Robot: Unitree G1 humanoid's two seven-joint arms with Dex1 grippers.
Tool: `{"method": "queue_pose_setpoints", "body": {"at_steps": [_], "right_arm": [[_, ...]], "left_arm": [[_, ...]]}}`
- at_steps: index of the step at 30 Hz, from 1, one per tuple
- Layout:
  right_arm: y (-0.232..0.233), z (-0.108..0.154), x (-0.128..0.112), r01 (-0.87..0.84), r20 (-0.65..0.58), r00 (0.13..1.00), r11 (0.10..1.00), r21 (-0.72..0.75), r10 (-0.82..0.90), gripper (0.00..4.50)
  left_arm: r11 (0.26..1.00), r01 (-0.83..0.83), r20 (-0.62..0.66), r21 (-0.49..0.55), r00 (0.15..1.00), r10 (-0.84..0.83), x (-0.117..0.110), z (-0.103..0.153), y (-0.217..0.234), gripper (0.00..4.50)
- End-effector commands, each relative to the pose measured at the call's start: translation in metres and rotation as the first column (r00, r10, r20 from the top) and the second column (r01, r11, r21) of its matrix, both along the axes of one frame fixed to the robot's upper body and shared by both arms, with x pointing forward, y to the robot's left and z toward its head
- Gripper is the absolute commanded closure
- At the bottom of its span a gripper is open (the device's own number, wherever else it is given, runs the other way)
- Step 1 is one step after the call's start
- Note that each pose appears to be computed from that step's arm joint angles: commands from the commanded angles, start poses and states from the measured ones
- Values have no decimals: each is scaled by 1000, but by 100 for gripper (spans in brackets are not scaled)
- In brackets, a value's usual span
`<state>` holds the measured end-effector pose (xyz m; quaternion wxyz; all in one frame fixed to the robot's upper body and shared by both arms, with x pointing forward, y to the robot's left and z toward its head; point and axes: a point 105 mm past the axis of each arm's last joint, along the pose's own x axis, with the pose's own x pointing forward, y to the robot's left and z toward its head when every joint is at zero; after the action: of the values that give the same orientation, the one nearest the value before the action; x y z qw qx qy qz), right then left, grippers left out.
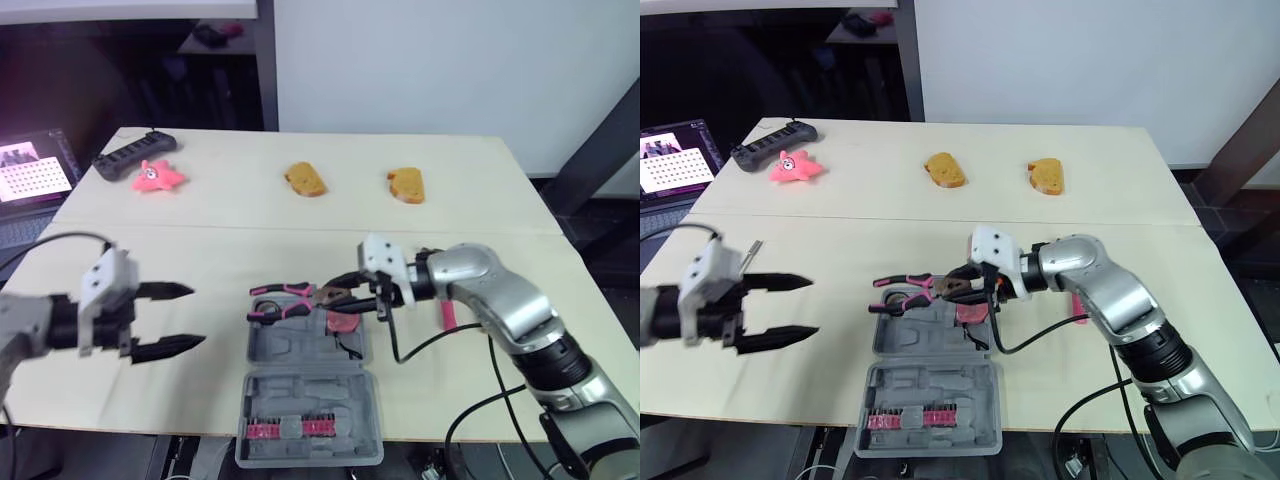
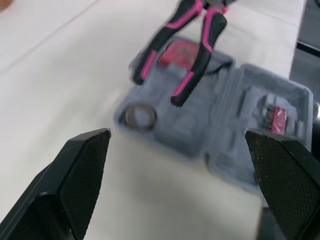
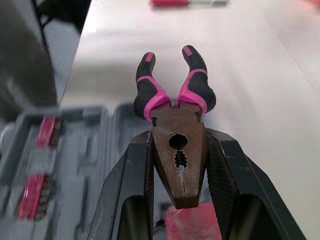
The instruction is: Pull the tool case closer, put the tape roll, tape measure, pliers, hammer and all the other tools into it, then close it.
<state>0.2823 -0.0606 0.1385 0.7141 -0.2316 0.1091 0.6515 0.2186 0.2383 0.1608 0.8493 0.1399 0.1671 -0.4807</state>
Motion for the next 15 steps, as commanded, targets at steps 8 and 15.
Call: {"method": "queue_pose_setpoints", "body": {"at_steps": [8,15], "right_arm": [[7,-30,3,-19,69,997,997,-81,25,356],[10,-41,0,-32,40,999,996,-87,35,356]], "left_arm": [[991,-132,28,5,991,132,-23,-12,23,0],[992,-128,18,17,992,127,-26,-15,25,0]]}}
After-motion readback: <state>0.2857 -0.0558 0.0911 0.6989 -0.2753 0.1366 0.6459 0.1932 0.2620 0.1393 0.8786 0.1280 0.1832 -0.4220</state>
